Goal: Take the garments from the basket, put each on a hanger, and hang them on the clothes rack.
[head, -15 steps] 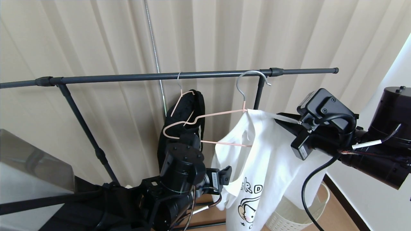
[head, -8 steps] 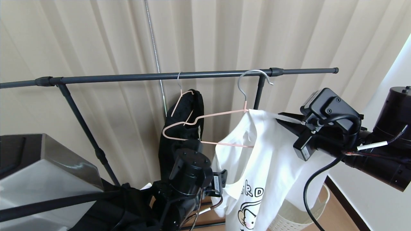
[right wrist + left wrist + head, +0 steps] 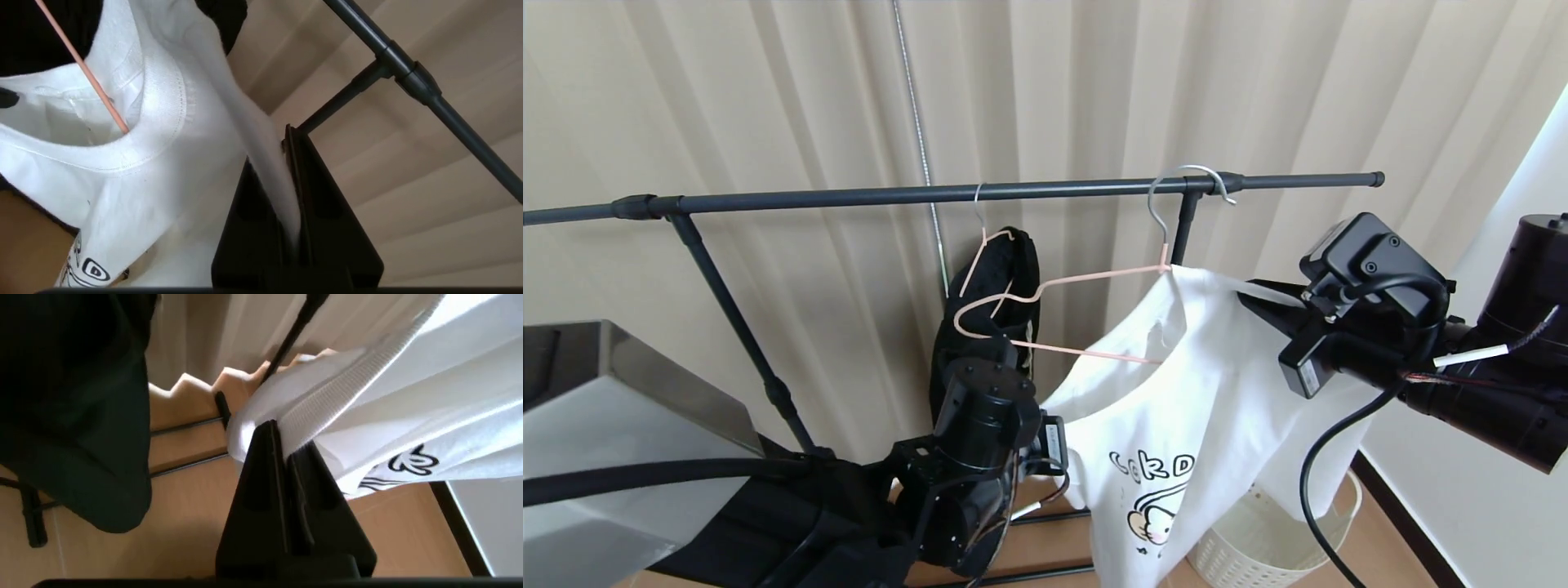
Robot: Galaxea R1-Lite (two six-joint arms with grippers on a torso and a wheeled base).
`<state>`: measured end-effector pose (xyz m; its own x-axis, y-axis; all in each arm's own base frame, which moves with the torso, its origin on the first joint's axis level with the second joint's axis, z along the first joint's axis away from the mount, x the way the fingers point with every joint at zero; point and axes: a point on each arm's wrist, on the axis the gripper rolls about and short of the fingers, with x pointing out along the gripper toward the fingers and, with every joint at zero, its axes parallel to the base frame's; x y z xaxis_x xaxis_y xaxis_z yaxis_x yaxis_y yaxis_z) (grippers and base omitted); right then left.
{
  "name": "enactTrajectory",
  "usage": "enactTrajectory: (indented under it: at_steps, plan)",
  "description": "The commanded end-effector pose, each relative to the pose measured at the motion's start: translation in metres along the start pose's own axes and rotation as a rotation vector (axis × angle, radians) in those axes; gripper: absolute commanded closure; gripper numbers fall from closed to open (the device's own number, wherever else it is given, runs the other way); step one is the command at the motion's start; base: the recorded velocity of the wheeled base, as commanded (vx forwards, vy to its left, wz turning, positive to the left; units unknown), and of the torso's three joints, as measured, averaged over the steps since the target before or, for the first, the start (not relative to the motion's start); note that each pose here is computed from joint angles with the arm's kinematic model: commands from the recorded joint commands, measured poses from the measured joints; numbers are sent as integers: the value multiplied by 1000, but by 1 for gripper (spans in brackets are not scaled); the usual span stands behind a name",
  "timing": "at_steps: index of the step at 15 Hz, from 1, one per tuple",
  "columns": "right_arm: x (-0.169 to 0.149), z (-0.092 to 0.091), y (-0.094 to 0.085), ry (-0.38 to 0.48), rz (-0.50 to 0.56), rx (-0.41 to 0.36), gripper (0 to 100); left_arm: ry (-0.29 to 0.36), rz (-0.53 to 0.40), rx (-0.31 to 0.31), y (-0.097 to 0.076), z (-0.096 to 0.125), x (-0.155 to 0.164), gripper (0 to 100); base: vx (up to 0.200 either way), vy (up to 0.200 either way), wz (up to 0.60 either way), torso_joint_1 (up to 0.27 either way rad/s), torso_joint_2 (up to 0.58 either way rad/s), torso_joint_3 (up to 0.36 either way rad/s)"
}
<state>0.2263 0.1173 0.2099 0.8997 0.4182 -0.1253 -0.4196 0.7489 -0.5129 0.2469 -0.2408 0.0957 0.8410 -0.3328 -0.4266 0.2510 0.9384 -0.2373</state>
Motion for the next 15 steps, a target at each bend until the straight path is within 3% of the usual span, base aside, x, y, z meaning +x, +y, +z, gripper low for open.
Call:
enactTrajectory:
  at_steps: [1,9,15]
  plan:
    - [3,-1,-1,4,-1,35,100,-44,5,-22,5,15,-6,100,0,0,0,0,0,0]
    - [2,-19,-23,-45,133,74,100,-109,47,-41,17,35,-9,100,0,0,0,0,0,0]
    - [8,-38,-37,-18,146,90,100,-161,87,-49,26,49,-12,100,0,0,0,0,0,0]
